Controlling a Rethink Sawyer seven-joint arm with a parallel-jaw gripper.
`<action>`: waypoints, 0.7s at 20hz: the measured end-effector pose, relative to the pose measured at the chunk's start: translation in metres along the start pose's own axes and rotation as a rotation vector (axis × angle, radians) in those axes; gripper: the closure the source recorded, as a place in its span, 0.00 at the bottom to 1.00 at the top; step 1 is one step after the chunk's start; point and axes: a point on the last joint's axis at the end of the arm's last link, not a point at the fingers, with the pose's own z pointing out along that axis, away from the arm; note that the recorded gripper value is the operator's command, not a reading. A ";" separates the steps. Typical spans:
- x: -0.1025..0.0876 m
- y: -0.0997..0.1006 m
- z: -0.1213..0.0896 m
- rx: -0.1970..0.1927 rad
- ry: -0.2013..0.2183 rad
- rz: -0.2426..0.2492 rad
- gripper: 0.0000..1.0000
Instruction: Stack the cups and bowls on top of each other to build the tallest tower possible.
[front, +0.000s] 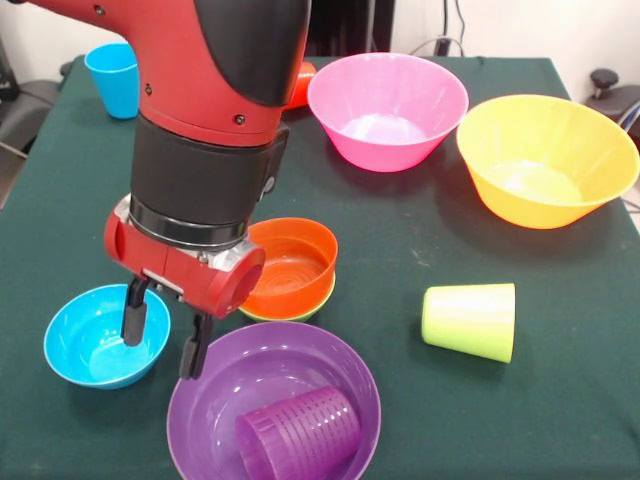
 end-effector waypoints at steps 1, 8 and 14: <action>0.000 0.000 0.001 -0.003 -0.004 0.002 0.00; 0.002 -0.007 0.015 -0.012 -0.023 0.013 0.00; 0.009 -0.011 0.018 -0.006 -0.009 0.014 0.00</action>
